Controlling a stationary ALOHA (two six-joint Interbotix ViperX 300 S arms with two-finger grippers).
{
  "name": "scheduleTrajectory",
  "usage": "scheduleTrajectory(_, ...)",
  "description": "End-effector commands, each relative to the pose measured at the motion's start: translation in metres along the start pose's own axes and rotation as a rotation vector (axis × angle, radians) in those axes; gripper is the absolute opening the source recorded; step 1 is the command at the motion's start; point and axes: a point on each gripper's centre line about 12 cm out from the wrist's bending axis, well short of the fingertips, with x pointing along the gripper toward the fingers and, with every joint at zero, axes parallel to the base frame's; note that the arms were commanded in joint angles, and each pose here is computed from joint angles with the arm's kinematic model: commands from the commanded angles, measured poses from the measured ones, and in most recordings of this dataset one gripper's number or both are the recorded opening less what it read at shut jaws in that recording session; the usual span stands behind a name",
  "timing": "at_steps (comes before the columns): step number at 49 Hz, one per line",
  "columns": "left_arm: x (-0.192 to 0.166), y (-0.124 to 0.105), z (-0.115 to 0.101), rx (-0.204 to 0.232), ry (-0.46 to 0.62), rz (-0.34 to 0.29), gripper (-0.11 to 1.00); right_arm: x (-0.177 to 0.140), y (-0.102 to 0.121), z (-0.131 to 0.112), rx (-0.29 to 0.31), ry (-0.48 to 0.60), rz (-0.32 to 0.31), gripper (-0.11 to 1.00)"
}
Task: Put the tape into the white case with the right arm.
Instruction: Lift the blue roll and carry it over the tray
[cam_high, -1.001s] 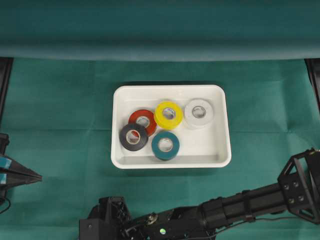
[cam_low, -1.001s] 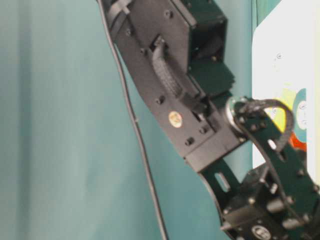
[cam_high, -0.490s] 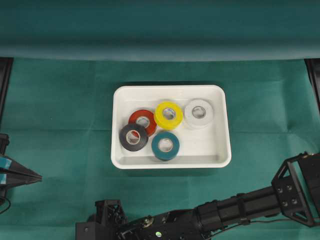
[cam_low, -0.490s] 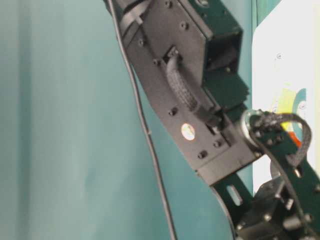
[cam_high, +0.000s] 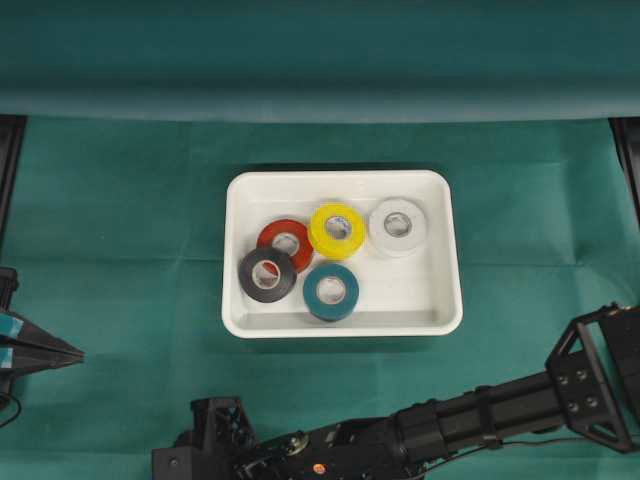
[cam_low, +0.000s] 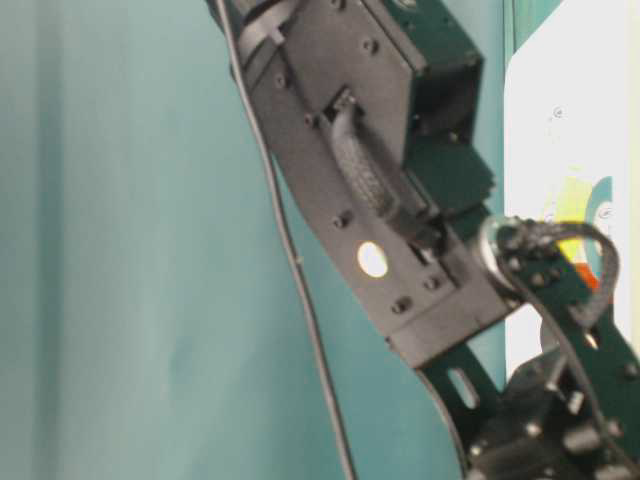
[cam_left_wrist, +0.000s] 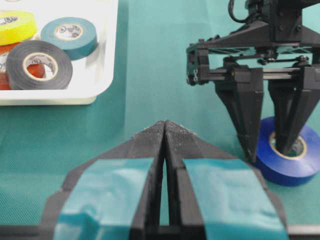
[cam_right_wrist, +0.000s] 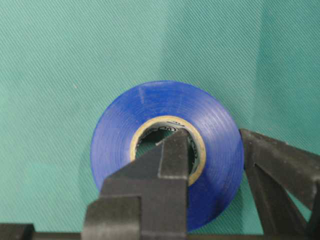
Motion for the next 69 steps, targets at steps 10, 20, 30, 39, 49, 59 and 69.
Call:
scheduleTrajectory(10,0.0,0.0,0.005,-0.002,-0.014,0.001,0.0,-0.057,-0.006,0.061,-0.044,-0.1,-0.047,0.02)
scheduleTrajectory(20,0.0,0.0,0.005,-0.002,-0.015,0.001,0.0,-0.068,-0.008,0.069,-0.044,-0.101,-0.071,0.02)
scheduleTrajectory(30,0.0,0.0,0.005,-0.002,-0.012,0.001,0.0,-0.069,-0.008,0.069,-0.045,-0.105,-0.068,0.02)
scheduleTrajectory(39,0.0,0.0,0.005,-0.002,-0.014,0.001,0.0,-0.069,-0.009,0.069,-0.047,-0.103,-0.071,0.02)
scheduleTrajectory(49,0.0,0.0,0.005,-0.002,-0.014,0.001,0.0,-0.079,-0.029,0.076,-0.025,-0.099,-0.116,0.02)
scheduleTrajectory(59,0.0,0.0,0.005,-0.002,-0.014,0.001,0.0,-0.09,-0.062,0.078,0.007,-0.096,-0.164,0.02)
scheduleTrajectory(69,0.0,0.0,0.005,-0.002,-0.012,0.001,0.0,-0.103,-0.089,0.068,0.03,-0.075,-0.198,0.02)
